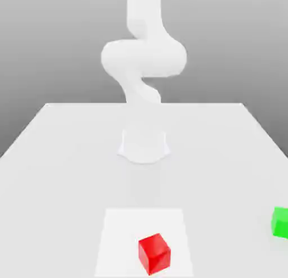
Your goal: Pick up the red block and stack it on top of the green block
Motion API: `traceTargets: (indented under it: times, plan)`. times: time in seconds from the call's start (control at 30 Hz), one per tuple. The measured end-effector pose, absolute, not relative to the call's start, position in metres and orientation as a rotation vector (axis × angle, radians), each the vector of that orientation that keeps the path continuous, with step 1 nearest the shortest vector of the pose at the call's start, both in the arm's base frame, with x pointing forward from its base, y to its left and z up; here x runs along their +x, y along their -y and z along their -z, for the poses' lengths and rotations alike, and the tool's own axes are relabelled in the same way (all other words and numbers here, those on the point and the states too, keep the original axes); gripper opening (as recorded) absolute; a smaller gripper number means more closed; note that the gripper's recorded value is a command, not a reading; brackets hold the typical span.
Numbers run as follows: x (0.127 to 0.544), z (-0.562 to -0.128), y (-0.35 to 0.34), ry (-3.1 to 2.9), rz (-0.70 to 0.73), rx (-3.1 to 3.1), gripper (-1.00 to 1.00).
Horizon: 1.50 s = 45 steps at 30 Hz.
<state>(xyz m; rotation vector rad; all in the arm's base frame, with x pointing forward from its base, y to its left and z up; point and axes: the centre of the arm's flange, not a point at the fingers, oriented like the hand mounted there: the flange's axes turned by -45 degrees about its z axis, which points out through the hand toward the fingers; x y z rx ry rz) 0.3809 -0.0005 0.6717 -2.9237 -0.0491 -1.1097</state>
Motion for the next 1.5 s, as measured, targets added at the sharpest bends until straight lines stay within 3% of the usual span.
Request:
traceTargets:
  times: [0.2, 0.43, 0.8, 0.97, 1.0, 1.23, 1.4, 1.5]
  plan:
    - [0.447, -0.564, -0.005, 0.219, 0.836, -2.991, 0.0]
    - [0.486, -0.43, -0.015, 0.407, 0.524, -3.039, 0.0]
    - [0.47, -0.221, -0.022, 0.7, 0.036, -3.06, 0.0]
    - [0.466, -0.155, -0.021, 0.721, 0.002, -3.058, 0.0]
    - [0.466, -0.147, -0.021, 0.721, 0.001, -3.058, -1.0]
    - [0.466, -0.148, -0.021, 0.722, -0.001, -3.058, -1.0]
    - [0.466, -0.202, -0.024, 0.735, -0.001, -3.054, -1.0]
    - [0.462, -0.215, -0.096, 1.037, -0.005, -2.96, -1.0]
